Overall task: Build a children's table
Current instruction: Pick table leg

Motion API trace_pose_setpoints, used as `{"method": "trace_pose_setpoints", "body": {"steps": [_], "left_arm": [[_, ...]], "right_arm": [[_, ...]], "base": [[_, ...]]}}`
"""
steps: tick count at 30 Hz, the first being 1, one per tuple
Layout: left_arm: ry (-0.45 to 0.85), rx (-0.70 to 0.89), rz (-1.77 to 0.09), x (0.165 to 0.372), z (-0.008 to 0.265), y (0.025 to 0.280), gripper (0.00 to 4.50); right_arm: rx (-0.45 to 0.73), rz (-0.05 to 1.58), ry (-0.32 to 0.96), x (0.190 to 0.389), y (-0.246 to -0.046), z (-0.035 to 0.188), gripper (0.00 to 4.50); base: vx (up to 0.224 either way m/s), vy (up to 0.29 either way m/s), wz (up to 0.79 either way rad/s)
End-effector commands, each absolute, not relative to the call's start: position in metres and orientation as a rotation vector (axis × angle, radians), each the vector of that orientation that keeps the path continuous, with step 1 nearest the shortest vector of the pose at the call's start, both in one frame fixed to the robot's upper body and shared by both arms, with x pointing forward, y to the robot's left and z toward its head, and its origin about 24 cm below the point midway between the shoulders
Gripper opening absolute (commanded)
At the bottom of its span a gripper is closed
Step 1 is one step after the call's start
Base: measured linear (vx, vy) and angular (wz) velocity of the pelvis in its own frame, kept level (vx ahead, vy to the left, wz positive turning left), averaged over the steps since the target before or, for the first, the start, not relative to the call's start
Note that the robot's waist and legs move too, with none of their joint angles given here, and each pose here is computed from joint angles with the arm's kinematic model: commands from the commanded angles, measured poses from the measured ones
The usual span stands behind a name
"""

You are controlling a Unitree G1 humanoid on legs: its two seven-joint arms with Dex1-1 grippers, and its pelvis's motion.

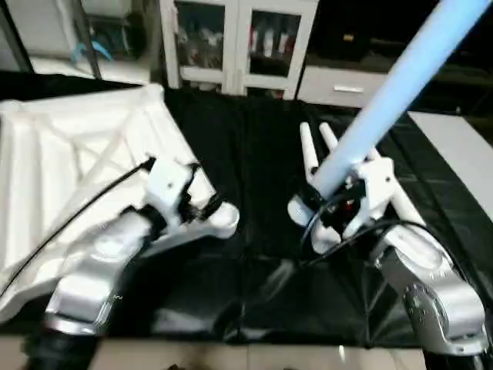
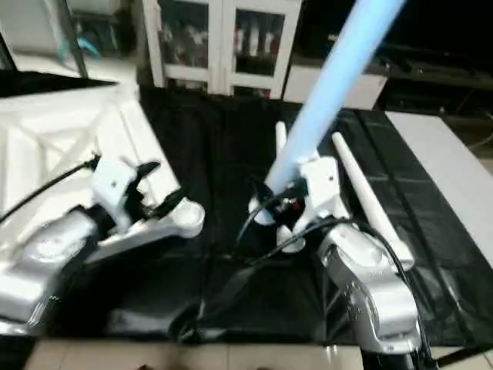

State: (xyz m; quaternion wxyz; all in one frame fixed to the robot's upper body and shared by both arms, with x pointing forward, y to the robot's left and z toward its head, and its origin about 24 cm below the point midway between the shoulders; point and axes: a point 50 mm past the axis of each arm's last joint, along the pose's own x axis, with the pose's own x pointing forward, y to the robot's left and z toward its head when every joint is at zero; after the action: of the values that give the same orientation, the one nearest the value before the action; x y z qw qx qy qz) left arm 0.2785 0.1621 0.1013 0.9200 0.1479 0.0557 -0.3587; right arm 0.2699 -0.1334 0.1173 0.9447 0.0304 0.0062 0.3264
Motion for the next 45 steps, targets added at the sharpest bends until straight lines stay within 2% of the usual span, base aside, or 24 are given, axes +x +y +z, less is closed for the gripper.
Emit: {"method": "trace_pose_setpoints", "body": {"steps": [1, 2, 3, 5, 7, 9, 10, 11, 15, 16, 20, 22, 27, 28, 30, 33, 36, 45], "left_arm": [[0.168, 0.293, -0.854, 0.274, 0.093, 0.157, 4.46], [0.178, 0.294, -0.871, 0.273, 0.092, 0.158, 4.46], [0.268, 0.314, -0.991, 0.270, 0.084, 0.164, 4.46], [0.326, 0.331, -1.043, 0.270, 0.080, 0.169, 4.46], [0.400, 0.387, -1.059, 0.277, 0.074, 0.179, 4.46], [0.422, 0.410, -1.058, 0.281, 0.073, 0.183, 4.46], [0.466, 0.451, -0.998, 0.290, 0.070, 0.192, 4.46], [0.466, 0.451, -0.998, 0.290, 0.070, 0.192, 4.20], [0.477, 0.425, -0.957, 0.298, 0.074, 0.196, 4.07], [0.475, 0.418, -0.957, 0.299, 0.075, 0.196, 3.77], [0.489, 0.363, -0.967, 0.302, 0.078, 0.197, 3.58], [0.517, 0.349, -0.957, 0.303, 0.077, 0.198, 3.20], [0.580, 0.363, -0.957, 0.302, 0.076, 0.201, 3.02], [0.599, 0.376, -0.952, 0.300, 0.076, 0.203, 2.81], [0.623, 0.391, -0.947, 0.299, 0.076, 0.207, 2.77], [0.658, 0.420, -0.937, 0.297, 0.079, 0.212, 2.46], [0.660, 0.418, -0.940, 0.296, 0.083, 0.212, 2.33], [0.686, 0.415, -0.945, 0.288, 0.079, 0.212, 1.45]], "right_arm": [[0.055, 0.668, 0.002, 0.274, -0.137, 0.120, 1.86], [0.054, 0.668, 0.002, 0.274, -0.138, 0.120, 1.86], [0.070, 0.686, 0.015, 0.277, -0.139, 0.121, 1.86], [0.073, 0.702, 0.022, 0.279, -0.139, 0.121, 1.86], [0.061, 0.730, 0.031, 0.282, -0.140, 0.122, 1.86], [0.054, 0.745, 0.034, 0.283, -0.139, 0.122, 1.86], [0.031, 0.778, 0.043, 0.283, -0.138, 0.122, 1.86], [0.031, 0.778, 0.043, 0.283, -0.138, 0.122, 1.86], [0.025, 0.812, 0.050, 0.283, -0.134, 0.122, 1.86], [0.028, 0.818, 0.053, 0.283, -0.134, 0.121, 1.86], [0.030, 0.846, 0.063, 0.282, -0.131, 0.120, 1.86], [0.031, 0.852, 0.070, 0.282, -0.131, 0.119, 1.86], [0.019, 0.870, 0.072, 0.282, -0.129, 0.119, 1.86], [0.013, 0.876, 0.072, 0.282, -0.129, 0.119, 1.86], [0.006, 0.884, 0.073, 0.281, -0.128, 0.119, 1.86], [0.000, 0.891, 0.074, 0.281, -0.128, 0.119, 1.86], [0.000, 0.899, 0.075, 0.280, -0.127, 0.119, 1.86], [-0.002, 0.909, 0.076, 0.282, -0.124, 0.118, 1.86]], "base": [[-0.075, -0.003, 0.04], [-0.075, -0.003, 0.04], [-0.060, 0.000, 0.04], [-0.052, 0.005, -0.02], [0.000, 0.000, 0.00], [0.000, 0.000, 0.00], [0.000, 0.000, 0.00], [0.000, 0.000, 0.00], [0.000, 0.000, 0.00], [0.000, 0.000, 0.00], [0.000, 0.000, 0.00], [0.000, 0.000, 0.00], [0.055, -0.009, -0.01], [0.072, -0.005, -0.03], [0.067, -0.005, -0.02], [0.000, 0.000, 0.00], [0.000, 0.000, 0.00], [0.000, 0.000, 0.00]]}}
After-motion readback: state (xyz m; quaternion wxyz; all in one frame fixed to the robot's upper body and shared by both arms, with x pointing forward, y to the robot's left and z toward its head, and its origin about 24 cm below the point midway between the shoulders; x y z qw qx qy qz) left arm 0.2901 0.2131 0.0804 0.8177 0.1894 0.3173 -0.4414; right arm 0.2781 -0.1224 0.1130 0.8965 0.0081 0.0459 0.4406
